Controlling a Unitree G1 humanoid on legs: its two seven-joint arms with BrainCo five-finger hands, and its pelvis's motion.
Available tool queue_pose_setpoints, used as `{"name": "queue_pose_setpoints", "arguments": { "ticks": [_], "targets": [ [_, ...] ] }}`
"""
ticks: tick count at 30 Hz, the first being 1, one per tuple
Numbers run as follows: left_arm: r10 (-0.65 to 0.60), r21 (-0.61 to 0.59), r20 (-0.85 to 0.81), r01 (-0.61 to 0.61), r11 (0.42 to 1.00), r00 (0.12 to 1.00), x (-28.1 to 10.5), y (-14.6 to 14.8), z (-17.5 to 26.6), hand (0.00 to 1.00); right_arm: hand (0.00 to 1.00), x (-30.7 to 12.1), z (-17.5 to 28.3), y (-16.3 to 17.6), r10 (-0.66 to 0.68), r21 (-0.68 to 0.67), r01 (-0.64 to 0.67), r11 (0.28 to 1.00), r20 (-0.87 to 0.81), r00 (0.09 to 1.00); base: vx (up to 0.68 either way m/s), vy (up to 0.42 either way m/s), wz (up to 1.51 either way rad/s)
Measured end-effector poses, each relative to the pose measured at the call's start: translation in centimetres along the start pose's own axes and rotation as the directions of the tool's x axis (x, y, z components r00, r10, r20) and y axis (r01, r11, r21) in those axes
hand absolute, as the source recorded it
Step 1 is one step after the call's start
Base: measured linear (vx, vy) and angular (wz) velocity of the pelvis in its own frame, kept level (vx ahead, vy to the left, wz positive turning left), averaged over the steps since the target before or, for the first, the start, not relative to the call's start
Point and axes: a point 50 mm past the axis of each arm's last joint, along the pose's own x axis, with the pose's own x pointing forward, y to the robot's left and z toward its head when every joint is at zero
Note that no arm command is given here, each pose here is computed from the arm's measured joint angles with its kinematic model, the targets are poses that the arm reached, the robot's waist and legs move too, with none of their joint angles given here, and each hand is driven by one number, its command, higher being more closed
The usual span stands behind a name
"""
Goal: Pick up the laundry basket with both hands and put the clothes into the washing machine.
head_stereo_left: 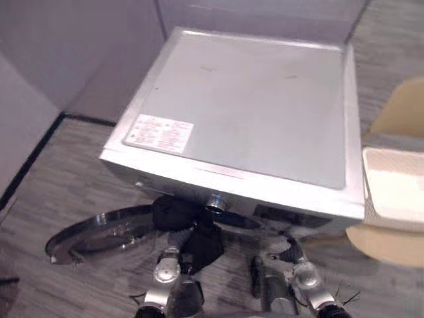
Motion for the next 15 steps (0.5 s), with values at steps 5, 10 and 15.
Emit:
{"name": "queue_pose_setpoints", "arguments": {
  "ticks": [5, 10, 15],
  "targets": [
    [-0.003, 0.016, 0.116, 0.001, 1.000, 0.993, 1.8, 0.0, 3.4, 1.00, 0.00, 0.8, 2.4, -0.4, -0.050, 0.059, 0.046, 0.997, 0.060, 0.997, -0.22, 0.076, -0.22],
    [0.011, -0.003, 0.241, -0.011, 1.000, 0.970, 2.9, -0.6, 7.1, 1.00, 0.00, 1.5, 7.2, -1.0, -0.109, 0.137, 0.082, 0.987, 0.206, 0.972, -0.31, 0.027, -0.14],
    [0.072, -0.127, 0.420, -0.021, 0.992, 0.905, 3.6, -1.3, 13.0, 1.00, 0.00, 1.1, 13.7, -2.1, -0.210, 0.267, 0.107, 0.958, 0.398, 0.893, -0.20, -0.002, -0.16]
  ]
}}
